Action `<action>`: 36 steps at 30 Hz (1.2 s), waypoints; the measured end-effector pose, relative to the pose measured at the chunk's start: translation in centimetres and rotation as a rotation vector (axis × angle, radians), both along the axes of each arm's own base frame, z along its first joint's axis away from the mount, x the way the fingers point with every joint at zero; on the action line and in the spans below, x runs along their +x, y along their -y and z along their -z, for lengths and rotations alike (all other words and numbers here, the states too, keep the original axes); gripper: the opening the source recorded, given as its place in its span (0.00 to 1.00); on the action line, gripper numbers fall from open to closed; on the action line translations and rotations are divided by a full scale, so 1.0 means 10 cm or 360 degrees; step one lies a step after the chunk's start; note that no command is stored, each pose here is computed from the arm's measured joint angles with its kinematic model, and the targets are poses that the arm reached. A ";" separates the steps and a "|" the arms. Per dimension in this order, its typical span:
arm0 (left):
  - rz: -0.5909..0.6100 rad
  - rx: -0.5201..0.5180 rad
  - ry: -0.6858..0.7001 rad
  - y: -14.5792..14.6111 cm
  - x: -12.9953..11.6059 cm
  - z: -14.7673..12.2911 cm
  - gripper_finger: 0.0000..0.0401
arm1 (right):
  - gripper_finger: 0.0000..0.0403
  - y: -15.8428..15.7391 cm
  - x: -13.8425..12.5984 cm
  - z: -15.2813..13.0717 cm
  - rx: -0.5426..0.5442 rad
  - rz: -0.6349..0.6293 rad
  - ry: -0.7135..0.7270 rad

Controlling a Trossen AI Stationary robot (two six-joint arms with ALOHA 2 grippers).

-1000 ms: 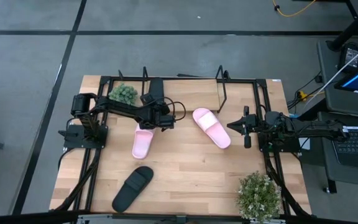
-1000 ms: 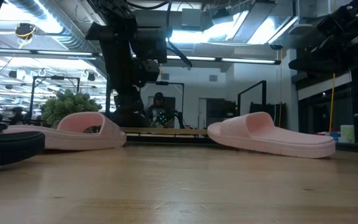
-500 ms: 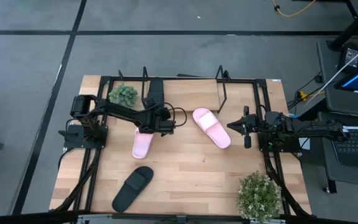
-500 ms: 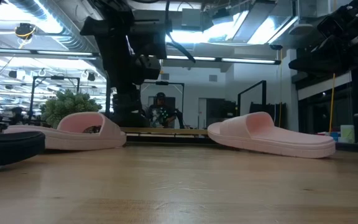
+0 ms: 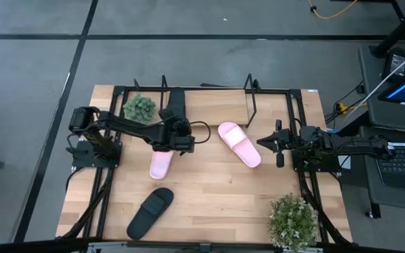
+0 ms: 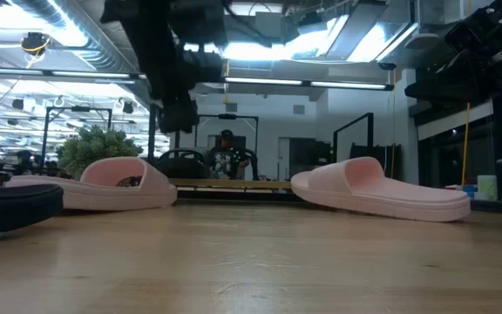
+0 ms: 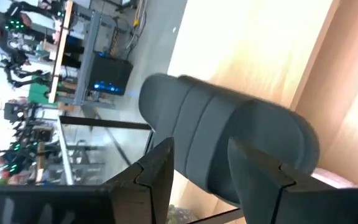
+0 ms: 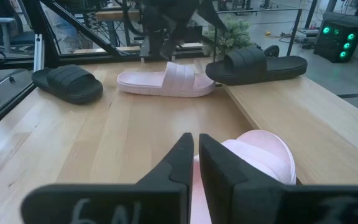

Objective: Pick and place slides into the shelf
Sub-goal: Put the black slide on the shelf

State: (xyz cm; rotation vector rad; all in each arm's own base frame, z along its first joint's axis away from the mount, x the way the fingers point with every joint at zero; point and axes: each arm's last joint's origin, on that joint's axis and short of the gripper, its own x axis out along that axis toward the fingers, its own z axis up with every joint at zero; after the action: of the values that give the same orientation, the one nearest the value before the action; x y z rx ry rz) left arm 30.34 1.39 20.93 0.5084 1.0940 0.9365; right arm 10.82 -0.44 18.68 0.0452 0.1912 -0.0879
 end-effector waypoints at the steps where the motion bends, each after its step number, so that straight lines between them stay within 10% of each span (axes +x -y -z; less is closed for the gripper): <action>1: 0.0011 -0.0002 0.0023 0.02 -0.02 -0.04 0.36 | 0.07 0.00 0.00 0.00 0.0000 0.0000 -0.0001; 11: 0.0100 0.0037 0.0272 0.24 -0.26 -0.48 0.33 | 0.07 0.00 0.00 0.00 -0.0002 -0.0001 -0.0001; 21: 0.0129 0.0002 0.0393 0.50 -0.47 -0.59 0.02 | 0.07 0.00 0.00 0.00 -0.0011 -0.0002 -0.0001; 36: 0.0378 -0.0230 0.0401 1.20 -0.87 -0.53 0.00 | 0.07 0.00 0.00 -0.02 -0.0134 -0.0025 0.0015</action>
State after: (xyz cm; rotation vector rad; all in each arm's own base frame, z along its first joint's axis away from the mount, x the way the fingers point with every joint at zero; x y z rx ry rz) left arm 21.62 -10.57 26.26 0.3802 0.8452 0.6870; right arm 10.85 -0.44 18.84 -0.0400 0.1780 -0.0800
